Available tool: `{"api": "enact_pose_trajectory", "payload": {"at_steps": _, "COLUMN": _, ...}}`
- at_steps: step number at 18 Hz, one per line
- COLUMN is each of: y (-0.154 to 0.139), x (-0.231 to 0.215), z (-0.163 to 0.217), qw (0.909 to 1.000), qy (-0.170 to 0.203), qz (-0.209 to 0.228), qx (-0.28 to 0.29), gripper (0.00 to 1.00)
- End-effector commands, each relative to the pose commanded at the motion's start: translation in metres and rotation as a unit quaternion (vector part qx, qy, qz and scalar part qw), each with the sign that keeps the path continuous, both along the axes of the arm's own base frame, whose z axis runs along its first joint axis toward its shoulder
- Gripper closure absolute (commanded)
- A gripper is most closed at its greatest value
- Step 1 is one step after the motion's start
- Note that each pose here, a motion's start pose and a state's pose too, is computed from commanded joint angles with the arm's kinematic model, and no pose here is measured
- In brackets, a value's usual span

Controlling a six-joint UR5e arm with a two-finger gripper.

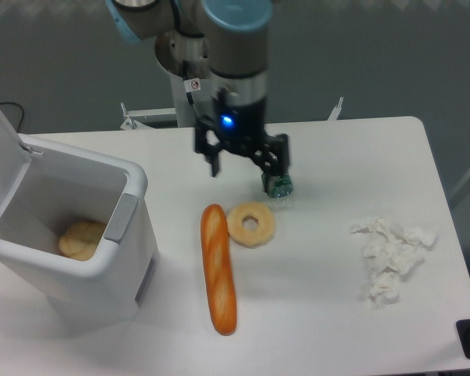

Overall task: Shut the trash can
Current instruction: 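Move the gripper across the table toward the raised trash can lid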

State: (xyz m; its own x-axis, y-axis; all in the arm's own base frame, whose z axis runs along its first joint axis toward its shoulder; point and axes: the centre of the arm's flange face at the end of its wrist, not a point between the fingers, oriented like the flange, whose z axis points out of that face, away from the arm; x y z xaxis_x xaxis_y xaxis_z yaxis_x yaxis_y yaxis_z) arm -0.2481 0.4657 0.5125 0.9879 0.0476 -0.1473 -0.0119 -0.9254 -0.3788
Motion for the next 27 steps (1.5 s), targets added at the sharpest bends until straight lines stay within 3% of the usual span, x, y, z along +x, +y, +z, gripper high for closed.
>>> {"api": "enact_pose_trajectory", "payload": {"at_steps": 10, "y": 0.019, "x": 0.101, "z": 0.028, "qw": 0.9981, "qy": -0.037, "qz": -0.031, "qx": 0.037, "gripper": 0.00}}
{"api": "enact_pose_trajectory", "payload": {"at_steps": 16, "y": 0.024, "x": 0.155, "z": 0.039, "qw": 0.9931, "qy": -0.093, "qz": -0.036, "qx": 0.061, "gripper": 0.00}}
{"api": "enact_pose_trajectory", "payload": {"at_steps": 27, "y": 0.031, "x": 0.191, "z": 0.049, "qw": 0.9892, "qy": -0.112, "qz": -0.056, "qx": 0.075, "gripper": 0.00}}
